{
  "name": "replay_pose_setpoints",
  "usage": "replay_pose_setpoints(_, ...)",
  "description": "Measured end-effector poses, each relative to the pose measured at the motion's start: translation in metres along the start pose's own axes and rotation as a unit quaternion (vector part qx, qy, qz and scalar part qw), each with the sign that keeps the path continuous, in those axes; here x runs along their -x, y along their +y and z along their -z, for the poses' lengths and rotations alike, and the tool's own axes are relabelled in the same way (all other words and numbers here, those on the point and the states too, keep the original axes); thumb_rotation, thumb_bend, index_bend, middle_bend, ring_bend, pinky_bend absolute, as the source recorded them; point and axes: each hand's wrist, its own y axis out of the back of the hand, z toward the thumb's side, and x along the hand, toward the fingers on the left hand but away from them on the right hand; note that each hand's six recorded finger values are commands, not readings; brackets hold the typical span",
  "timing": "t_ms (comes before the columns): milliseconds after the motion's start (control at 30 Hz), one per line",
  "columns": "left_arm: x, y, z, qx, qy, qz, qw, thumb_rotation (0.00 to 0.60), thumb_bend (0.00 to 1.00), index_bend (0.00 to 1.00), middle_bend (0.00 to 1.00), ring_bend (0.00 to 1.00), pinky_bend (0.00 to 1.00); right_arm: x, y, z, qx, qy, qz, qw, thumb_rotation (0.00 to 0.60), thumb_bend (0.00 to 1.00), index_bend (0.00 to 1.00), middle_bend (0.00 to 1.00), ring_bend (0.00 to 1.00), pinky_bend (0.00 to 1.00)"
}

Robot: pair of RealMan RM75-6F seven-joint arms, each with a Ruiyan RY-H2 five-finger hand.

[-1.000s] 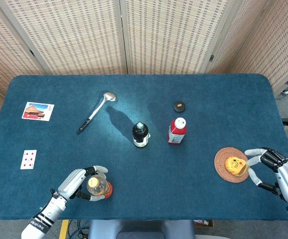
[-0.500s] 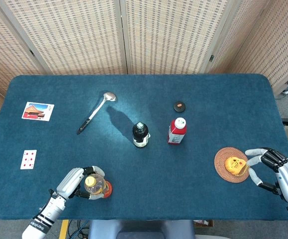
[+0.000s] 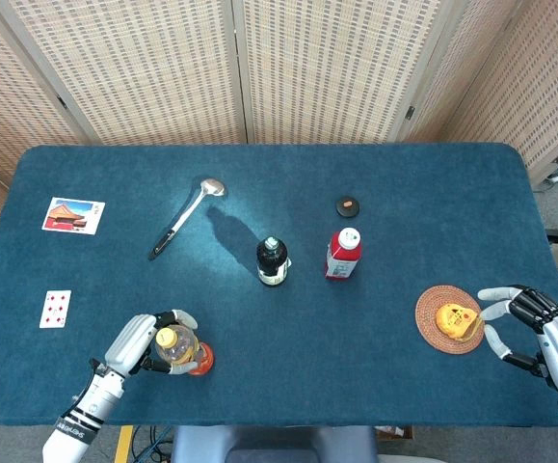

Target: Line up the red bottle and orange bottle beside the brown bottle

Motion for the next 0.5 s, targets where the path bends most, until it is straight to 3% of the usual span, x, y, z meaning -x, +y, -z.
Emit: replay_pose_setpoints(500, -0.018, 0.022, -0.006, -0.039, -0.009, -0.044, 0.9982, 0.6, 0.05, 0.79, 0.59, 0.49, 0.49, 0.0, 0.0, 0.0, 0.0, -0.001, 0.002, 1.0, 0.6, 0.4, 0.51, 0.38, 0.3, 0.44)
